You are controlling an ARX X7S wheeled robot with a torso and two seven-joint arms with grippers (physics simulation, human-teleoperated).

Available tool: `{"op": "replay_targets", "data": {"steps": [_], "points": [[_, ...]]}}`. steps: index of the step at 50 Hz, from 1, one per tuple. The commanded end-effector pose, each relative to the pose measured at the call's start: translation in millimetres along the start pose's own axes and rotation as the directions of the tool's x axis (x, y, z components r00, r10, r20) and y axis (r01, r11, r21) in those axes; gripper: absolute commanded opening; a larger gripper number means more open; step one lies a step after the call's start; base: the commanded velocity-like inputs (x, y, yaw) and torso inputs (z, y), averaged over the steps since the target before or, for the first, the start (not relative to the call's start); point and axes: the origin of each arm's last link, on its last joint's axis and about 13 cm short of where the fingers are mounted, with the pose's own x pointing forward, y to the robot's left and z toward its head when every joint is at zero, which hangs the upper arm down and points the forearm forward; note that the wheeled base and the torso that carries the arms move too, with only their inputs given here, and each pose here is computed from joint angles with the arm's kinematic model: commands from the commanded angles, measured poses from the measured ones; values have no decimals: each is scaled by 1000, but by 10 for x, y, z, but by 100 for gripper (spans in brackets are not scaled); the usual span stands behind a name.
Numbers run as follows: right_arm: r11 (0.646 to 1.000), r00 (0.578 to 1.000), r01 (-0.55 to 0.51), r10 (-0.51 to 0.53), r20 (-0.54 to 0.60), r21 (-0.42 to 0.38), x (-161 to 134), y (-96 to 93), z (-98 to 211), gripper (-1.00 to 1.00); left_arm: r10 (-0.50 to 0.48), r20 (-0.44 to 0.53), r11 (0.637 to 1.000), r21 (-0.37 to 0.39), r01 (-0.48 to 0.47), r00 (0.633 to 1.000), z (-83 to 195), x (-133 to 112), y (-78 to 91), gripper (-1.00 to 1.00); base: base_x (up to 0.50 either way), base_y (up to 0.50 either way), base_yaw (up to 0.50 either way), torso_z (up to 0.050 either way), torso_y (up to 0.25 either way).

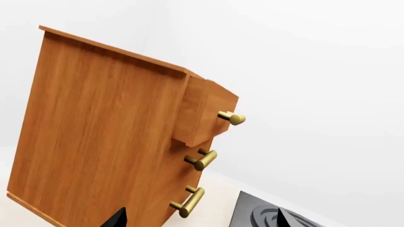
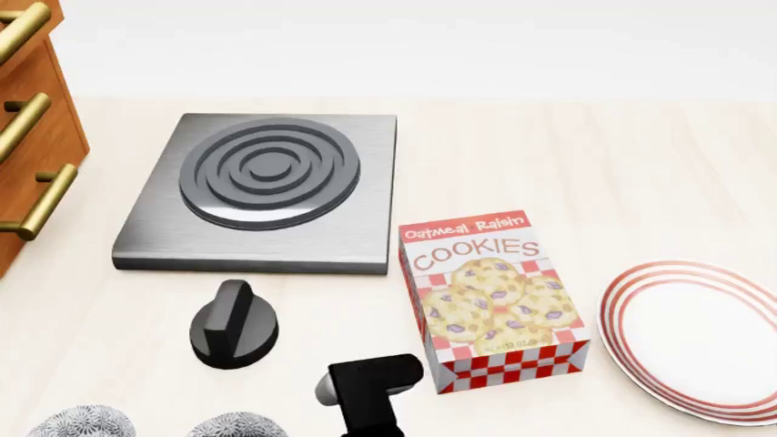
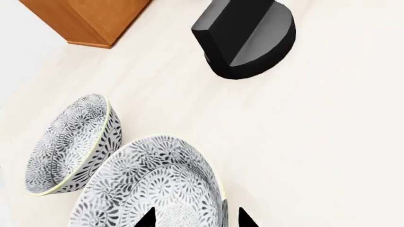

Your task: Pick the akita bowl from table center and place it on the plate.

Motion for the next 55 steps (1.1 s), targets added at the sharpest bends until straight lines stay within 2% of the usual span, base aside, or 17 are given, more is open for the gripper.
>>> {"op": "replay_targets", "data": {"steps": [1, 9, 13, 16, 18, 25, 26, 29, 31, 34, 41, 43, 46, 48, 49, 52, 55], "points": [[996, 996, 81, -81, -23, -29, -3, -78, -65, -100, 0, 1, 1000, -2, 0, 1000, 19, -3, 0, 100, 0, 0, 0, 0, 0], [994, 995, 96, -96, -4, -43, -31, -59, -23, -100, 0, 1, 1000, -4, 0, 1000, 18, -5, 2, 100, 0, 0, 0, 0, 0], [986, 989, 129, -119, 90, -106, -89, 13, 32, -100, 2, 1, 1000, -5, -2, 1000, 16, -11, 8, 100, 0, 0, 0, 0, 0], [966, 978, 168, -138, 155, -197, -156, 98, 60, -100, 2, 1, 1000, -5, -2, 1000, 14, -15, 8, 100, 0, 0, 0, 0, 0], [940, 963, 211, -154, 220, -267, -225, 173, 89, -100, 1, 3, 1000, -5, -1, 1000, 19, -20, 7, 100, 0, 0, 0, 0, 0], [906, 922, 281, -163, 352, -316, -403, 279, 189, -100, 2, 5, 1000, -6, -2, 1000, 28, -16, 9, 100, 0, 0, 0, 0, 0], [884, 907, 305, -157, 390, -354, -453, 309, 212, -100, 3, 6, 1000, -6, -3, 1000, 31, -15, 10, 100, 0, 0, 0, 0, 0], [871, 876, 337, -150, 459, -358, -570, 368, 276, -100, 3, 6, 1000, -6, -3, 1000, 33, -12, 10, 100, 0, 0, 0, 0, 0], [854, 847, 366, -140, 513, -371, -666, 411, 320, -100, 1, 6, 1000, -6, -1, 1000, 34, -11, 5, 100, 0, 0, 0, 0, 0], [800, 790, 444, -138, 597, -403, -837, 482, 389, -100, 0, 7, 1000, -5, 0, 1000, 37, -10, 2, 100, 0, 0, 0, 0, 0], [701, 660, 604, -173, 731, -379, -1222, 579, 534, -100, -3, 8, 1000, -7, 3, 1000, 39, -13, 2, 100, 0, 0, 0, 0, 0], [682, 625, 638, -187, 758, -358, -1297, 584, 560, -100, -4, 7, 1000, -7, 4, 1000, 35, -15, 1, 100, 0, 0, 0, 0, 0], [634, 546, 705, -198, 814, -318, -1479, 603, 615, -100, -7, 8, 1000, -7, 7, 1000, 35, -27, 0, 100, 0, 0, 0, 0, 0], [602, 511, 739, -208, 834, -303, -1587, 611, 646, -100, -6, 9, 1000, -8, 6, 1000, 33, -29, 2, 100, 0, 0, 0, 0, 0], [603, 498, 744, -212, 841, -289, -1622, 611, 659, -100, -6, 9, 1000, -8, 6, 1000, 31, -30, 2, 100, 0, 0, 0, 0, 0], [554, 416, 799, -229, 880, -233, -1788, 596, 699, -100, -10, 12, 1000, -8, 10, 1000, 31, -36, -2, 100, 0, 0, 0, 0, 0], [542, 360, 821, -244, 900, -181, -1901, 576, 709, -100, -9, 14, 1000, -7, 9, 1000, 37, -40, 3, 100, 0, 0, 0, 0, 0]]}}
